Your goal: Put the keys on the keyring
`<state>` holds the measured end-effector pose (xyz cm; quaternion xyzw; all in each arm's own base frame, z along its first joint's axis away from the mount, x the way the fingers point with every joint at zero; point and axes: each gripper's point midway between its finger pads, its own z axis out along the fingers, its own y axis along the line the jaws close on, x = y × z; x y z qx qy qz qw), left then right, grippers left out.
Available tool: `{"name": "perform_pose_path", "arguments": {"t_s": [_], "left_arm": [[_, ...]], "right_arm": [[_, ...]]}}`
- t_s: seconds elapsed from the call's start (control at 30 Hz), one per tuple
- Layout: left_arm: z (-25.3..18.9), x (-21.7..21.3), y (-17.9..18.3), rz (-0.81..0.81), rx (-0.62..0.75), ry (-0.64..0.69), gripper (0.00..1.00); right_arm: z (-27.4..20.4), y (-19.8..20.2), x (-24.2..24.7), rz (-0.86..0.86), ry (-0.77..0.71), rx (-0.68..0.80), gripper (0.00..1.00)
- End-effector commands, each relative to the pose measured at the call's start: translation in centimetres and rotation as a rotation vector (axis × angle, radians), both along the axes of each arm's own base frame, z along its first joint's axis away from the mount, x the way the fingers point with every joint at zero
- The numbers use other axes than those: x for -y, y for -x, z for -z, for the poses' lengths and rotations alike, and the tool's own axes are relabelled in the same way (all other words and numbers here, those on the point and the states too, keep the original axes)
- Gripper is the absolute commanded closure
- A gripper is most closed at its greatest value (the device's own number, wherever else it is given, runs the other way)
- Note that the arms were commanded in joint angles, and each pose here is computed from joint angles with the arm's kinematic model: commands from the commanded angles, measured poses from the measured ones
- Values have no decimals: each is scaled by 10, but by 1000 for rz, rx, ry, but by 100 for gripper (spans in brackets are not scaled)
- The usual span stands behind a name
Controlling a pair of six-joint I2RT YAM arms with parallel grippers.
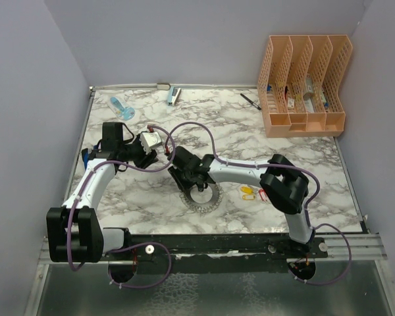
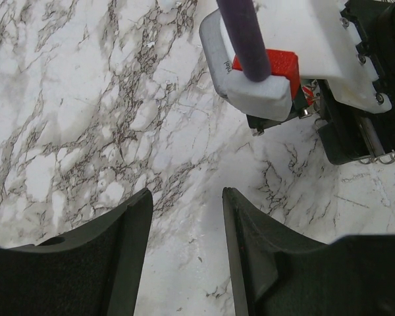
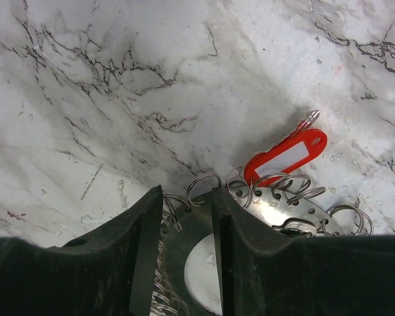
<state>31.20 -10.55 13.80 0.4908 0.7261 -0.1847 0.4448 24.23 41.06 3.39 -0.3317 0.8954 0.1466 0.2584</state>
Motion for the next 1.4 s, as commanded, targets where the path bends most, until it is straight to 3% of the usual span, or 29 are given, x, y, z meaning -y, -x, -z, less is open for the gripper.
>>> {"name": "perform_pose_path", "arguments": {"t_s": [0.0,0.37,0.7,0.87,1.07,1.37], "left_arm": [[-16,0,-5,0,45,9,51],[-17,2,-4,11,44,18,51],[-16,4,-2,19,36,28,51],[-14,4,-1,23,32,29,51],[-14,6,0,33,28,38,51],[-15,8,0,39,26,49,51]], "right_arm": [[9,-1,-2,16,26,-10,64],[12,-13,5,81,75,33,64],[15,-19,16,127,112,63,73],[-3,-18,10,117,63,77,66],[-31,-11,8,98,1,84,48],[-24,-24,5,136,37,114,51]]}}
